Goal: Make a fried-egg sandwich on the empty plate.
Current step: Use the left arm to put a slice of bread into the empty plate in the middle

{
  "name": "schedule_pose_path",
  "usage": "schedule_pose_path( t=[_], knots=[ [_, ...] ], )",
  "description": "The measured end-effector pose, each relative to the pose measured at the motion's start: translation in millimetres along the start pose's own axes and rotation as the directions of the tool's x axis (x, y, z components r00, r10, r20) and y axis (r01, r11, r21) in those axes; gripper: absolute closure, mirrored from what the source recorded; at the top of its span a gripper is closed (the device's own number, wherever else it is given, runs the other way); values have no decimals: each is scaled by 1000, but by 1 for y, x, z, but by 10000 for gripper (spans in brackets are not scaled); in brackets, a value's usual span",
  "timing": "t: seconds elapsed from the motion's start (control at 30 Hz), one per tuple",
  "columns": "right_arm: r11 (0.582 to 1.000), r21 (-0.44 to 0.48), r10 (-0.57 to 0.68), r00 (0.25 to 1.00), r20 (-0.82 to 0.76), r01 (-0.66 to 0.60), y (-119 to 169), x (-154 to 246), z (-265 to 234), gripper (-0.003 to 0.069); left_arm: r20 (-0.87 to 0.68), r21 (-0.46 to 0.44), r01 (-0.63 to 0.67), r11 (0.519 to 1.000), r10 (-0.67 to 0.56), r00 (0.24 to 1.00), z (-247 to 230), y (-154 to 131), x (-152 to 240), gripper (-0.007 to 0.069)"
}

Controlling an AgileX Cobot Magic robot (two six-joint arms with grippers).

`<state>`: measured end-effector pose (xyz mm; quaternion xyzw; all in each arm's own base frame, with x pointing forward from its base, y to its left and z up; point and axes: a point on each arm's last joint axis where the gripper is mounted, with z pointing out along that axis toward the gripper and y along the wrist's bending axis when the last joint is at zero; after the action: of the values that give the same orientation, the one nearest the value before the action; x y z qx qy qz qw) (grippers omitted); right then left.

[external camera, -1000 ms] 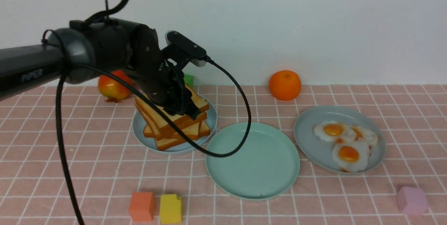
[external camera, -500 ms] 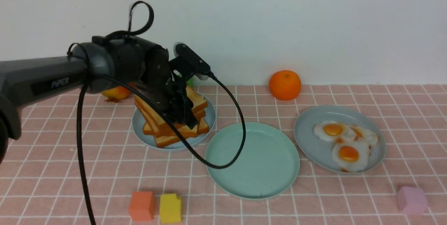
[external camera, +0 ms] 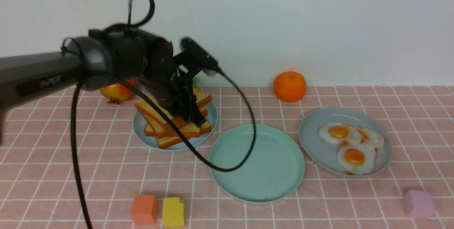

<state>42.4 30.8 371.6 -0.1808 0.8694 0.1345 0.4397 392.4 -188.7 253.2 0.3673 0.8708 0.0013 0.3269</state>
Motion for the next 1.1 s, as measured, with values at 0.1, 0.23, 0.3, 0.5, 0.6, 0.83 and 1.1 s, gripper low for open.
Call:
schedule_pose_path(
  t=[0.1,0.23,0.3,0.5,0.6,0.83,1.1],
  knots=[
    [1000,0,0,1000,0,0,0,0,0,617,51,64,-29,998,26,998,-28,-29,-17,539],
    [1000,-2,0,1000,-10,0,0,1,0,616,69,226,-161,961,149,986,-40,-93,-26,539],
    [1000,-4,0,1000,-21,0,0,2,0,616,68,284,-220,933,209,976,-34,-120,-23,539],
    [1000,-8,0,999,-43,0,1,4,0,612,45,324,-272,906,273,961,1,-151,-12,539],
    [1000,-9,0,999,-46,-1,1,4,0,611,41,316,-280,907,282,959,10,-152,-10,539],
    [999,-35,9,998,-65,-11,3,6,0,608,37,292,-310,905,313,949,25,-153,-6,539],
    [998,-59,15,996,-89,-21,6,8,-1,606,33,265,-358,896,362,932,27,-151,-6,371]
  ],
)
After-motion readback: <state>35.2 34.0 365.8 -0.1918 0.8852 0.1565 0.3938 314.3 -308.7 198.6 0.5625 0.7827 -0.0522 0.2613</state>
